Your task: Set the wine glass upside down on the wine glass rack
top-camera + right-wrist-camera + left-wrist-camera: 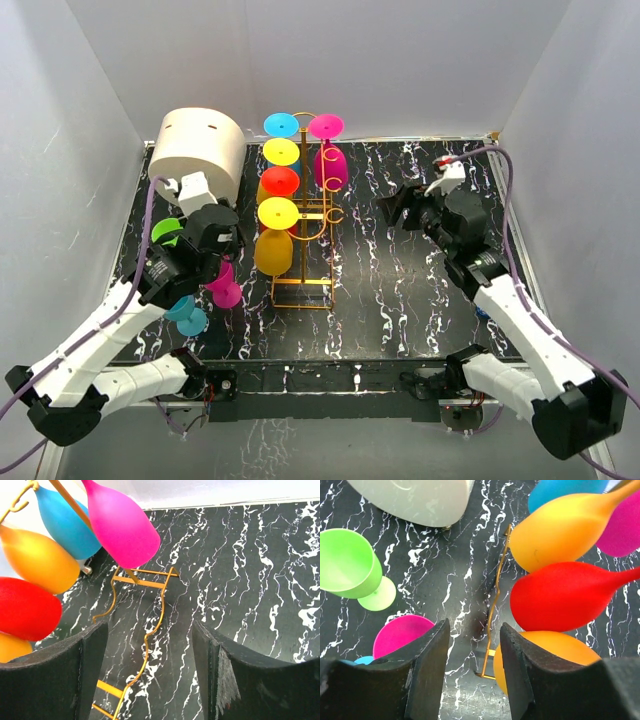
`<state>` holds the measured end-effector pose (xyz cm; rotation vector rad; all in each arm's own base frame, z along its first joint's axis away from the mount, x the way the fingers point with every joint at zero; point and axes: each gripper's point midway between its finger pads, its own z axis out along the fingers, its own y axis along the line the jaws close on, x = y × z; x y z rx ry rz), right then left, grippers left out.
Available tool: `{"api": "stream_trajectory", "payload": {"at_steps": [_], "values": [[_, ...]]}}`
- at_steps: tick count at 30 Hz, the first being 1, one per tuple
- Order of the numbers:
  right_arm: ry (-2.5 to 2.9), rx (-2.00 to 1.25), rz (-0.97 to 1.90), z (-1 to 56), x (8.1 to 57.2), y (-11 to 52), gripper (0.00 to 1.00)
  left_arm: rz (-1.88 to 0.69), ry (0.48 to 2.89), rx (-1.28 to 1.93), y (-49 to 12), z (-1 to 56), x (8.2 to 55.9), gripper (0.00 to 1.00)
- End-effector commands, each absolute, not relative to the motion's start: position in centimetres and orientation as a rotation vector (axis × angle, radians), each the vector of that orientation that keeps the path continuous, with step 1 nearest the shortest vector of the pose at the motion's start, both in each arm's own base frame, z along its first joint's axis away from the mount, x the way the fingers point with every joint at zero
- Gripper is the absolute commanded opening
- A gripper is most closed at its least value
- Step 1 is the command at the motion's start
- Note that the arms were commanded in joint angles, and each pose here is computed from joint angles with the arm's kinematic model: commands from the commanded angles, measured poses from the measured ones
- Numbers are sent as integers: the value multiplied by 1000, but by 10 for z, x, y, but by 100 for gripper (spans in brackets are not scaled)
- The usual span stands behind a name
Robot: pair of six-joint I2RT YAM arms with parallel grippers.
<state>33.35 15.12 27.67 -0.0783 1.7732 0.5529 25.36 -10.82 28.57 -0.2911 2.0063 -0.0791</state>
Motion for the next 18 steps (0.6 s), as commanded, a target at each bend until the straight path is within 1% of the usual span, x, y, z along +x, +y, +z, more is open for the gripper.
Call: {"api": "stream_trajectory", "payload": {"at_steps": [1,5,7,18], "values": [[1735,63,623,295,316,143,65,-40,2049,-385,-91,270,248,42],[1761,110,663,291,309,143,64,-69,2217,-421,-97,227,246,38],[1779,129,684,288,307,145,63,-59,2278,-441,-96,208,243,38],[1845,151,733,269,308,154,61,-6,2349,-468,-86,175,246,38]]}}
